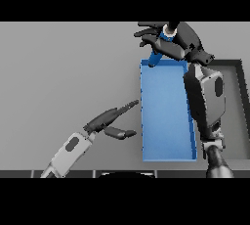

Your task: Pick up the blue pipe and place it into the blue bin.

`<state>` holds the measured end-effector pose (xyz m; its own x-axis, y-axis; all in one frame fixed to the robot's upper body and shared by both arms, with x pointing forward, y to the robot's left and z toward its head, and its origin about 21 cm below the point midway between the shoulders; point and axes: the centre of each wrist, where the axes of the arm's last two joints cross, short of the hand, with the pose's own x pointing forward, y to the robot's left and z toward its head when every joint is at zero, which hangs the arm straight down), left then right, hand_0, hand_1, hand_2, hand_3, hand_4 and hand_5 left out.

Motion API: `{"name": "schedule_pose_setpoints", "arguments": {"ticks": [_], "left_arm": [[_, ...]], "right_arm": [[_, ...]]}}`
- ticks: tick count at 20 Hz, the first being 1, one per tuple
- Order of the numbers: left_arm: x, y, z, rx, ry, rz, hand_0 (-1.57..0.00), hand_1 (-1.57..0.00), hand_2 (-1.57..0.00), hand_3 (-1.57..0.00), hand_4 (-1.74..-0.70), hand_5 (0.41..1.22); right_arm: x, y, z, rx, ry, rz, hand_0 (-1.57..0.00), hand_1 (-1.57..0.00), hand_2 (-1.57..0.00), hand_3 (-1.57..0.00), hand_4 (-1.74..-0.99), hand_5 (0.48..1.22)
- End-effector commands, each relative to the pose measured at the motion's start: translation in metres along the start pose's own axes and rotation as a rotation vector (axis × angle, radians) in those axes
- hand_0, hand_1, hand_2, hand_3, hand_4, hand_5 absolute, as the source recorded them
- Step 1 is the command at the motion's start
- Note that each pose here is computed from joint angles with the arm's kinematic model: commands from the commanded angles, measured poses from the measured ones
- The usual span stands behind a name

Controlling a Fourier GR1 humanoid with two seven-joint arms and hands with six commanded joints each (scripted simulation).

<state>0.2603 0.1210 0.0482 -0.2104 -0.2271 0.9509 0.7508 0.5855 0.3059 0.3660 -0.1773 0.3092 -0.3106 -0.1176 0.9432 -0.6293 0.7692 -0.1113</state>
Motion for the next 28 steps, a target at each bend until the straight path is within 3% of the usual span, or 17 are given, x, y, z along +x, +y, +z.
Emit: {"name": "schedule_pose_setpoints", "arguments": {"ticks": [1,5,14,16,17,20,22,23,25,27,28], "left_arm": [[-0.001,0.000,0.002,0.005,0.007,-0.008,0.00,0.00,0.00,0.00,-0.83,0.470],[0.002,0.007,0.003,0.021,0.021,-0.011,0.00,0.00,0.00,0.00,-0.83,0.461],[-0.001,0.006,0.006,0.005,0.029,-0.017,0.00,0.00,0.00,0.00,-0.83,0.470],[-0.003,0.005,0.008,0.004,0.025,-0.017,0.00,0.00,0.00,0.00,-0.83,0.470],[-0.005,0.003,0.007,0.000,0.030,-0.015,0.00,0.00,0.00,0.00,-0.83,0.471],[0.000,0.003,0.004,0.008,0.022,-0.018,0.00,0.00,0.00,0.00,-0.83,0.475],[0.000,0.003,0.005,0.006,0.020,-0.015,0.00,0.00,0.00,0.00,-0.83,0.474],[0.002,0.002,0.003,0.008,0.022,-0.016,0.00,0.00,0.00,0.00,-0.83,0.474],[0.002,0.001,0.002,0.004,0.024,-0.018,0.00,0.00,0.00,0.00,-0.83,0.476],[0.002,0.000,0.004,0.001,0.022,-0.015,0.00,0.00,0.00,0.00,-0.83,0.476],[0.002,0.000,0.005,0.003,0.028,-0.020,0.00,0.00,0.00,0.00,-0.83,0.477]], "right_arm": [[-0.004,-0.009,0.004,-0.028,0.033,-0.001,-1.57,-1.57,-1.57,-1.57,-1.499,1.221],[-0.049,-0.048,0.030,-0.209,0.199,-0.048,-1.57,-1.57,-1.57,-1.57,-1.499,1.221],[-0.140,-0.052,0.101,-0.470,0.577,-0.128,-1.57,-1.57,-1.57,-1.57,-1.499,1.221],[-0.152,-0.048,0.113,-0.475,0.656,-0.126,-1.57,-1.57,-1.57,-1.08,-1.586,1.221],[-0.157,-0.046,0.120,-0.466,0.690,-0.114,-1.57,-1.57,-1.57,-1.18,-1.569,1.221],[-0.175,-0.035,0.133,-0.459,0.807,-0.103,-1.57,-1.57,-1.57,-0.69,-1.653,1.205],[-0.185,-0.032,0.140,-0.486,0.895,-0.118,-1.57,-1.57,-1.57,-1.01,-1.583,1.199],[-0.191,-0.029,0.142,-0.507,0.943,-0.165,-1.46,-1.38,-1.33,-0.81,-1.534,1.190],[-0.195,-0.026,0.142,-0.499,1.011,-0.225,-0.94,-0.88,-0.85,-0.52,-1.404,1.159],[-0.193,-0.029,0.139,-0.494,1.058,-0.252,-0.60,-0.57,-0.55,-0.33,-1.302,1.182],[-0.190,-0.024,0.135,-0.439,1.065,-0.216,-0.48,-0.45,-0.44,-0.26,-1.264,1.139]]}}
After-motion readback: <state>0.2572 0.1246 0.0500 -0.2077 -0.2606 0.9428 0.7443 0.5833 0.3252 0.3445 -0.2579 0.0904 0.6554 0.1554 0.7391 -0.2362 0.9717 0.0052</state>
